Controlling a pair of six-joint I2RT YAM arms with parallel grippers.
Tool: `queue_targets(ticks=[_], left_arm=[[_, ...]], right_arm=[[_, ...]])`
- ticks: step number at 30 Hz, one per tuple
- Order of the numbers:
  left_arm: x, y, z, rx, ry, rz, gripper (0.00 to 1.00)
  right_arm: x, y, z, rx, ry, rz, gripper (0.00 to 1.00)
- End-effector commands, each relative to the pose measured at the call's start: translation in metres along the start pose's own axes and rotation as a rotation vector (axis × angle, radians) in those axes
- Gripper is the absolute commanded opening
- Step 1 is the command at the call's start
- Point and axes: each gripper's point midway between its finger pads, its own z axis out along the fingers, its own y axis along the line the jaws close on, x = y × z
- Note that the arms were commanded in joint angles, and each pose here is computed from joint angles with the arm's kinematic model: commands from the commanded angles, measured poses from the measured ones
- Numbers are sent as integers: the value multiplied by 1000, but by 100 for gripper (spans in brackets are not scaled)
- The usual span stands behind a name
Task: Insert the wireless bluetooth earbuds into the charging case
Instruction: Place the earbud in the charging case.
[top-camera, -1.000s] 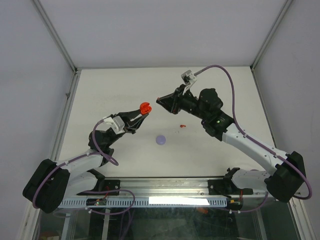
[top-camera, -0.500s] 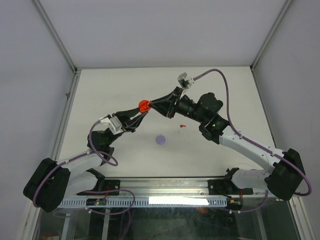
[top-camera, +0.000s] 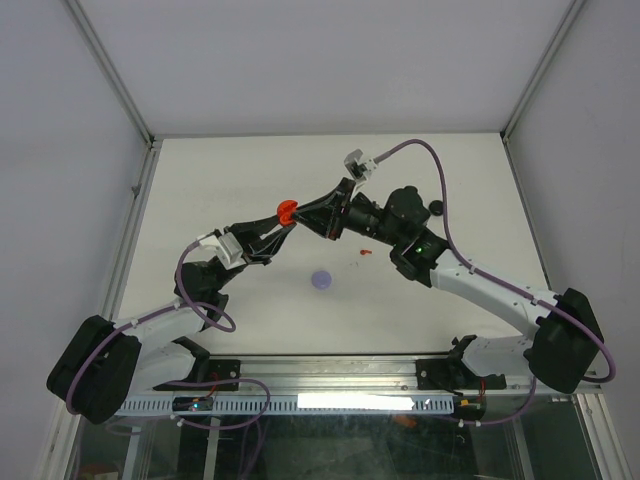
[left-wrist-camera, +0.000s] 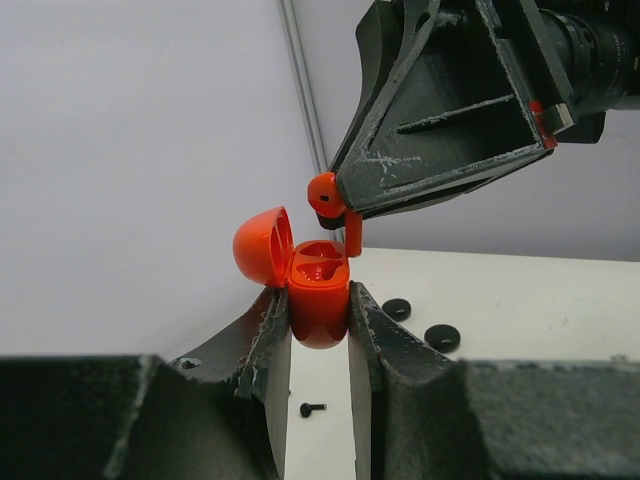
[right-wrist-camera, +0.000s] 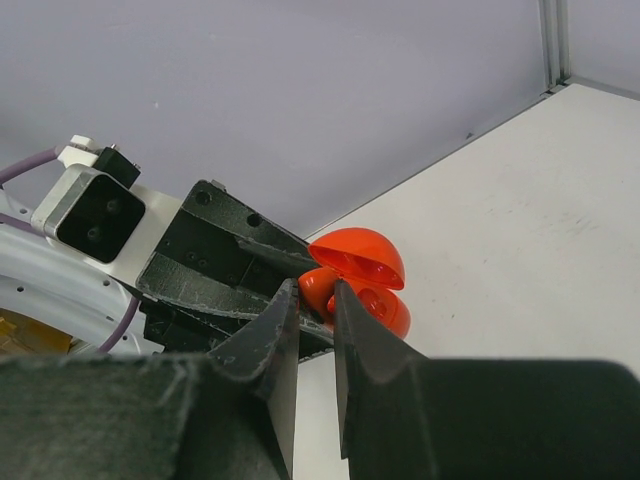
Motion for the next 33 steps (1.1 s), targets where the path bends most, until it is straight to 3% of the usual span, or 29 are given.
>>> queue_targets(ticks=[1,16,33], left_arm=[[-26,-5,10,37,-89,20,6],[-20,-7,10,44,-71,2,6],[-27,-3,10,22,-97,0,6]], right_arm=[[-29,19,6,-57,-78,-37,12],[-42,23,2,-50,-132,-61,11],[-22,8,7,-16,-77,-40,11]])
